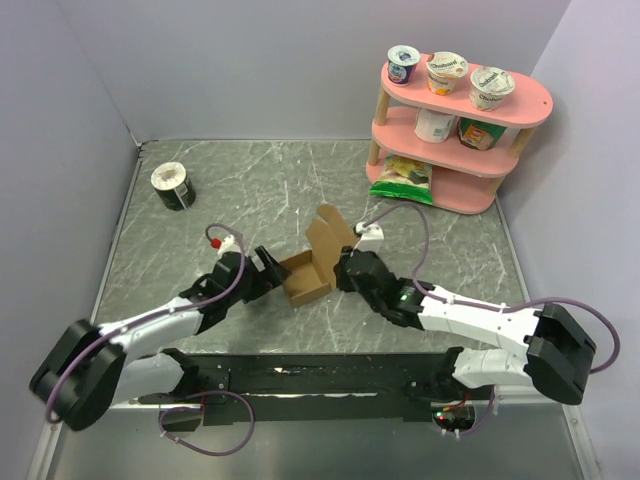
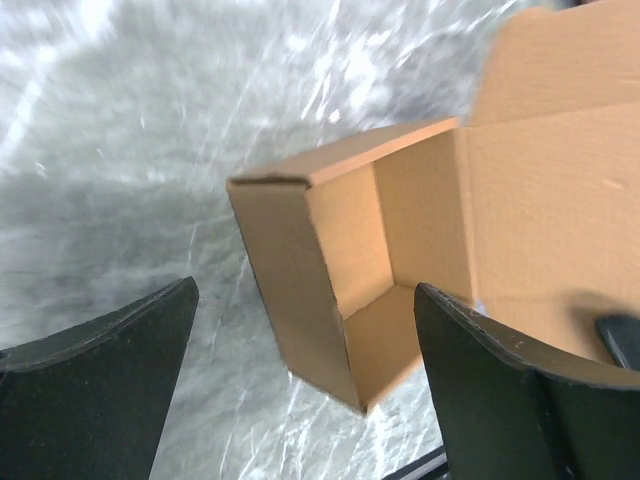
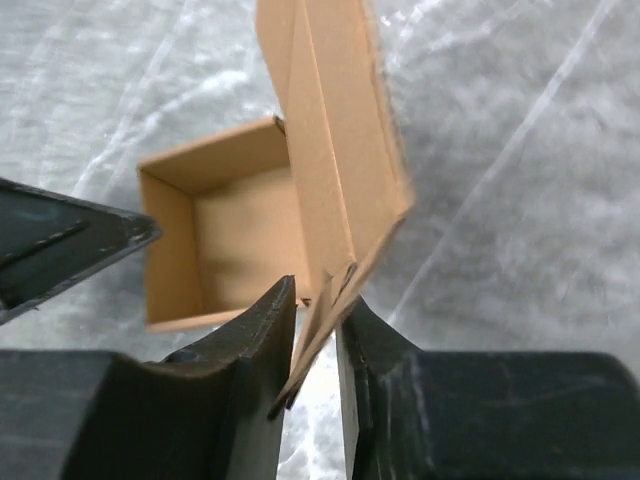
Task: Fold the paper box
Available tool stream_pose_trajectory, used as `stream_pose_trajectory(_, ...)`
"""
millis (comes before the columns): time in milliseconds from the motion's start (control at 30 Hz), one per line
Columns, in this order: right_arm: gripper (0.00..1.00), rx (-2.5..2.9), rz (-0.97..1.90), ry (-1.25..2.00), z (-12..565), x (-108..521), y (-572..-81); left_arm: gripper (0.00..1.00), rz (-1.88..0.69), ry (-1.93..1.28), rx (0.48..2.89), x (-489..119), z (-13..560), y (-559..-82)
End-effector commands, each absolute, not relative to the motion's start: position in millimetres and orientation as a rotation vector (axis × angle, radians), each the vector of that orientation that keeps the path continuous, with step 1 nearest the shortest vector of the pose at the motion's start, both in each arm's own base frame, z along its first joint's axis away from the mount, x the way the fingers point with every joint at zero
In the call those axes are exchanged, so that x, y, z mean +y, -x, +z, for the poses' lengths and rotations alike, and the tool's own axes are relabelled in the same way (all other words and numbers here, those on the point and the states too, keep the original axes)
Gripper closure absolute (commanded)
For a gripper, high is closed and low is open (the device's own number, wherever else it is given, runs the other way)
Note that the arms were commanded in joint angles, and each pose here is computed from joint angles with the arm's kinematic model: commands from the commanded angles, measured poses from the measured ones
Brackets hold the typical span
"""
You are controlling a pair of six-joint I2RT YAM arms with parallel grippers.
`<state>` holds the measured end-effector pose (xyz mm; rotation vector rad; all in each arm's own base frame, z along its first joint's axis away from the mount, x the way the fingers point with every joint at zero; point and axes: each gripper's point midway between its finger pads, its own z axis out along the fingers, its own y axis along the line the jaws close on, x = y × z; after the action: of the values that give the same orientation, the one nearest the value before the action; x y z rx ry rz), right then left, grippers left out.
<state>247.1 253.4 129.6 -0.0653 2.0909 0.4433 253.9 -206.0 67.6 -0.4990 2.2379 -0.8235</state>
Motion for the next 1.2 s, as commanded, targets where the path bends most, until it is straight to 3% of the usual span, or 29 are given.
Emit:
stream_pose_trajectory(0,0.71,1.965,0.599,0.241,159.9,261.0,-260.3,0.04,-0.774,0.407,2.104,-191.3,116.1,-269.8)
stream_pose_trajectory(200,0.7,1.834,0.648,0.595,177.6,273.2,-261.3,0.04,-0.854,0.005,1.883,-205.8,176.8,-275.1)
stream_pose_trajectory(367,0.76,1.819,0.668,0.714,173.3,275.7,-266.6,0.04,-0.854,-0.111,1.778,-211.0,201.7,-293.5)
stream_pose_trajectory(600,0.78,1.81,0.72,0.779,174.8,281.3,-274.4,0.02,-0.918,-0.192,1.751,-204.2,198.2,-319.9)
stream_pose_trajectory(800,0.77,1.796,0.768,0.829,180.3,284.5,-281.9,0.01,-0.973,-0.283,1.726,-212.6,185.8,-306.7)
stream_pose_trajectory(1167,0.77,1.821,0.816,0.88,176.7,280.2,-294.0,0.17,-0.896,-0.282,1.798,-207.6,158.9,-317.4)
